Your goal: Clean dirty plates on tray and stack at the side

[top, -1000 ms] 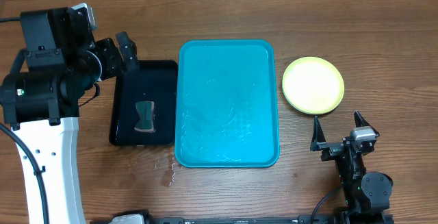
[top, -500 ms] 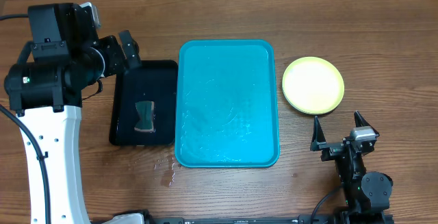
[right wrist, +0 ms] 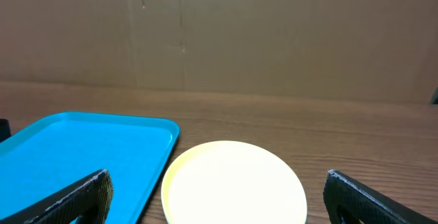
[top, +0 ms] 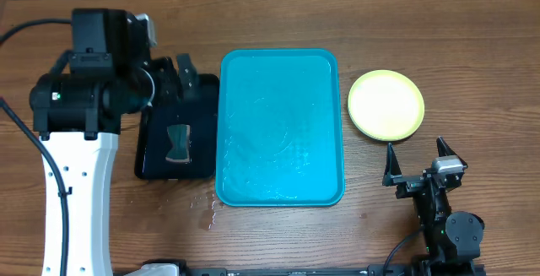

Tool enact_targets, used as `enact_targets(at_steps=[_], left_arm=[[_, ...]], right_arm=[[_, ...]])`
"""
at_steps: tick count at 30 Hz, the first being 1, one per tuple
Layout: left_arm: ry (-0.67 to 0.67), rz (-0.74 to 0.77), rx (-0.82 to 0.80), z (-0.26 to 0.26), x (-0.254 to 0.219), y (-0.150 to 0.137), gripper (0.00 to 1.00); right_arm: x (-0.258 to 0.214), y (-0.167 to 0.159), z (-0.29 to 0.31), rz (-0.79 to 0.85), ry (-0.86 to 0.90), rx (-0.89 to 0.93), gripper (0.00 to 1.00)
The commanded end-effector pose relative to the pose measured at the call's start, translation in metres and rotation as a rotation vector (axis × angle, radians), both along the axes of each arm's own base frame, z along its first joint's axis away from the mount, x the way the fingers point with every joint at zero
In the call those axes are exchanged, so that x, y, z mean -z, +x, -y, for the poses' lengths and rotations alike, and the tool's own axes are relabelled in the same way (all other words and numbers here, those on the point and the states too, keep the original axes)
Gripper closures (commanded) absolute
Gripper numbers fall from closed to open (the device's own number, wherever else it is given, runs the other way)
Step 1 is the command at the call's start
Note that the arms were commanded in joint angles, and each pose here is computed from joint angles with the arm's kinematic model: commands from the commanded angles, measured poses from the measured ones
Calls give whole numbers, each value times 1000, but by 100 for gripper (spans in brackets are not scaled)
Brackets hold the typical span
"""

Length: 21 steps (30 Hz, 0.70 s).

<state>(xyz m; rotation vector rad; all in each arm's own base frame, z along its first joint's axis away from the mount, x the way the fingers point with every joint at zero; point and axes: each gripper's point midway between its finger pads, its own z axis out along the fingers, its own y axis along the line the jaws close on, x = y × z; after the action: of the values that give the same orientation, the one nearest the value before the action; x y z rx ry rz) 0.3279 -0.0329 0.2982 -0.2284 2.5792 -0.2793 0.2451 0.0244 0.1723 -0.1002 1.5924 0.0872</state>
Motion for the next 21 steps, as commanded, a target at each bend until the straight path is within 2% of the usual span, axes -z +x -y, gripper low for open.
enact_targets(at_steps=[1, 5, 8, 14, 21], left_arm=[[56, -54, -6, -6, 6, -18, 0], [79, -92, -17, -11, 22, -36, 0], [79, -51, -20, -12, 30, -43, 0], [66, 210, -29, -12, -1, -41, 0], [33, 613, -32, -10, -91, -57, 0]], right_arm=[[2, 0, -1, 3, 3, -4, 1], [2, 0, -1, 3, 3, -4, 0], [2, 0, -1, 3, 3, -4, 0], [2, 0, -1, 3, 3, -4, 0], [2, 0, -1, 3, 3, -4, 0]])
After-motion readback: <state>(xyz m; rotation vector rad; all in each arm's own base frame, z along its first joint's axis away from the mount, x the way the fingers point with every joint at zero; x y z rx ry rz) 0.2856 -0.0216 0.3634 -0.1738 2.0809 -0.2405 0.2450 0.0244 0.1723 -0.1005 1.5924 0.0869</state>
